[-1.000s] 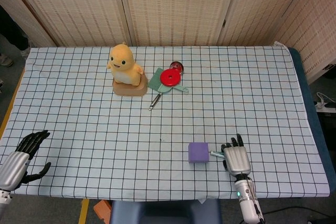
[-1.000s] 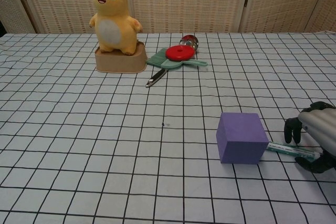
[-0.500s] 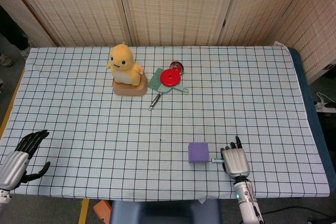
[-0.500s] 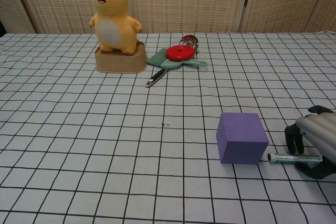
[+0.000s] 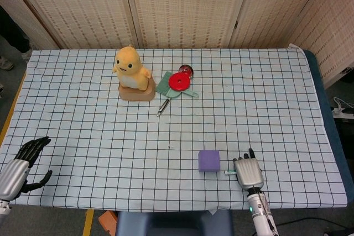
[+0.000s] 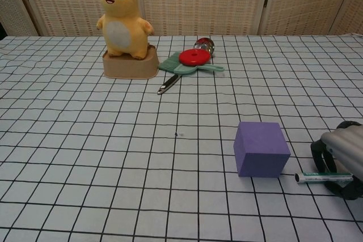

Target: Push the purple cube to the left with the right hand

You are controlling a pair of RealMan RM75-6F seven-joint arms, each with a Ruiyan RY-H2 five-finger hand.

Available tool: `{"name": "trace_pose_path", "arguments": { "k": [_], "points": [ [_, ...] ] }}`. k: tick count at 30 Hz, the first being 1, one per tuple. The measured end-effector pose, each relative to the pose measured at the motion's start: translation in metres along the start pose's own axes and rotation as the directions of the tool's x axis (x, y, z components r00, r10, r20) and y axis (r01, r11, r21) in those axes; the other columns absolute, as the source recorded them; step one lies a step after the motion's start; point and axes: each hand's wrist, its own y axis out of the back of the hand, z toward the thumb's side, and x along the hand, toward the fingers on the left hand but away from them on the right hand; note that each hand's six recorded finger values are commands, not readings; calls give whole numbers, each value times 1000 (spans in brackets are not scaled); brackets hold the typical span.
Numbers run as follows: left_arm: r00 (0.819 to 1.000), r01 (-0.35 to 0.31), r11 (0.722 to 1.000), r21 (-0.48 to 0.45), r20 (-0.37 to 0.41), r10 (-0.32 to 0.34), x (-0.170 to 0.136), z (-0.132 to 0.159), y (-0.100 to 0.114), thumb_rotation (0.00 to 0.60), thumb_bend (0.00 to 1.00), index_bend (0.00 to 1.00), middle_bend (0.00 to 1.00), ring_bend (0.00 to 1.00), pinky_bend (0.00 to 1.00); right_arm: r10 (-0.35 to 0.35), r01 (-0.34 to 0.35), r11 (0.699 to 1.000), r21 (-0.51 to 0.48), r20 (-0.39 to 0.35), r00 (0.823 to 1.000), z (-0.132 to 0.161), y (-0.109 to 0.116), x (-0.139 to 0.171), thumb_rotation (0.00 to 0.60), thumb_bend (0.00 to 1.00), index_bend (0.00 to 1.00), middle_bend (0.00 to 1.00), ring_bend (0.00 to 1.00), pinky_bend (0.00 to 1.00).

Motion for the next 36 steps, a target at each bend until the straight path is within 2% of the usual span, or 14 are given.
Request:
{"name": "trace_pose_path", "arguments": {
  "k": [4, 8, 20, 27, 36],
  "points": [
    [1000, -3, 1000, -1, -2, 3, 0, 0, 1, 600, 414, 0, 19, 0, 58, -5, 5, 1000, 3, -1, 1000, -1, 0, -1, 600, 381, 875, 803, 587, 396],
    [1000, -7, 1000, 0, -3, 7, -1, 0, 1, 600, 413, 0, 21, 0, 58, -23, 23, 1000, -8, 1, 1000, -4, 4, -1, 600, 427, 988, 879, 633, 418],
    [1000, -6, 1000, 7, 1, 6, 0, 2, 0, 600, 413, 0, 21, 0, 59, -104, 106, 993, -58, 37, 994, -23, 38, -17, 600, 440, 1000, 884, 635, 419],
    [1000, -4, 1000, 9, 0, 4, 0, 2, -1, 600, 412, 0, 21, 0, 58, -95, 96, 993, -67, 18, 995, -18, 40, -23, 600, 441, 1000, 884, 635, 419],
    [1000, -4, 1000, 5, -3, 4, 0, 0, 0, 600, 413, 0, 22, 0, 59, -65, 63, 997, -32, -53, 997, 7, 34, -23, 600, 440, 1000, 884, 635, 419]
  ]
}}
